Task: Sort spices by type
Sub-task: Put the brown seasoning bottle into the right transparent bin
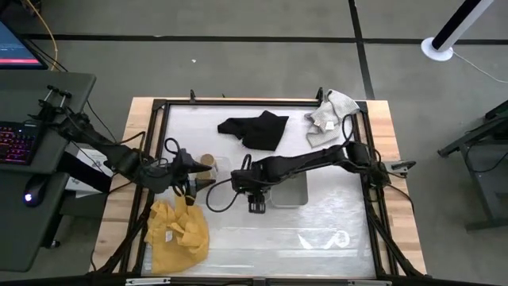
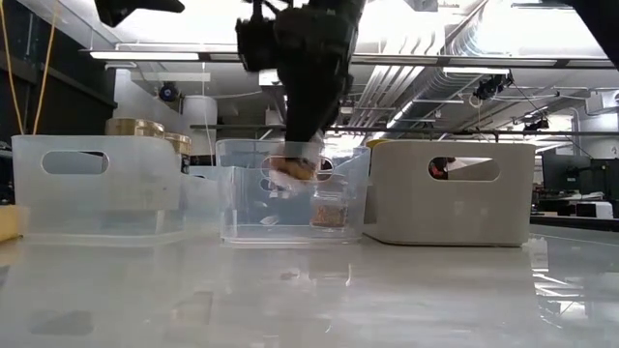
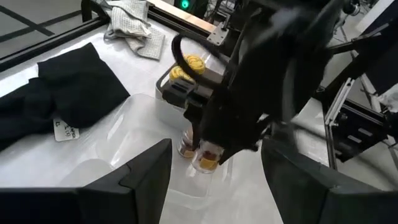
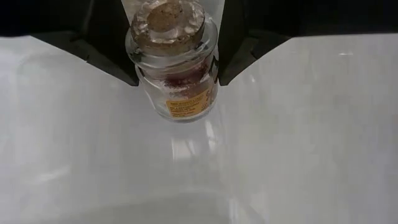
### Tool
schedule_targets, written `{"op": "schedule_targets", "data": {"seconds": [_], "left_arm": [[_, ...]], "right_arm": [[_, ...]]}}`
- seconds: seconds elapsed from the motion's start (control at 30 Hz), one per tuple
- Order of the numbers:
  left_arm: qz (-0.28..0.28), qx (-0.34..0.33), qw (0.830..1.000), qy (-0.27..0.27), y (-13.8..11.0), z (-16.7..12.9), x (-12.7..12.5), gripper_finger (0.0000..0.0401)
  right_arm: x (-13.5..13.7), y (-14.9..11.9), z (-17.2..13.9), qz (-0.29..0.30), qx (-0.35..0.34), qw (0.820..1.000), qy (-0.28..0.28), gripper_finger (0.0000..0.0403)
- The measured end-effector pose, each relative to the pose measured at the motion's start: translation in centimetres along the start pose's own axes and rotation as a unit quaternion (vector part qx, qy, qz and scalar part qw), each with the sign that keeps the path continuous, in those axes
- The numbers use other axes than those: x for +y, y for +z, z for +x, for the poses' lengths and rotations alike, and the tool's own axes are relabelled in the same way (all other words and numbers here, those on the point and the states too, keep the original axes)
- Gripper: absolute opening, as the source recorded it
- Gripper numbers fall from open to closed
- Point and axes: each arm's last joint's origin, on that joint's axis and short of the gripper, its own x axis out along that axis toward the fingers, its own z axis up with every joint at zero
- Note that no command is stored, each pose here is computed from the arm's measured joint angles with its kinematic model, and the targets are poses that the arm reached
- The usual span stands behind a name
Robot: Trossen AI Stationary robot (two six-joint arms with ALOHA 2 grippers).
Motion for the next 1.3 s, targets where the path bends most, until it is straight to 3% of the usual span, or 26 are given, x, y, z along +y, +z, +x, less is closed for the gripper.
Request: {"op": "schedule_targets", "data": {"seconds": [0.2,0.4,0.67,1.03,1.3], "left_arm": [[-0.001,-0.001,1.000,0.001,0.0,0.0,0.0,0.0230],[0.000,0.000,1.000,0.001,0.0,0.0,0.0,0.0230],[0.001,0.000,1.000,0.002,-0.1,0.0,0.0,0.0229],[0.009,0.008,1.000,0.008,-0.2,0.0,0.1,0.0229],[0.010,0.008,1.000,0.009,-0.2,0.0,0.2,0.0229]], "right_arm": [[-0.1,-0.5,1.9,0.060,0.042,0.997,-0.007,0.0185],[-0.1,-0.6,1.9,0.106,0.047,0.993,-0.002,0.0211],[0.0,-0.5,2.0,0.154,0.051,0.987,0.016,0.0217],[-0.3,-0.4,1.9,0.145,0.047,0.988,0.018,0.0220],[-2.3,0.7,-0.8,0.157,0.004,0.988,-0.006,0.0220]]}}
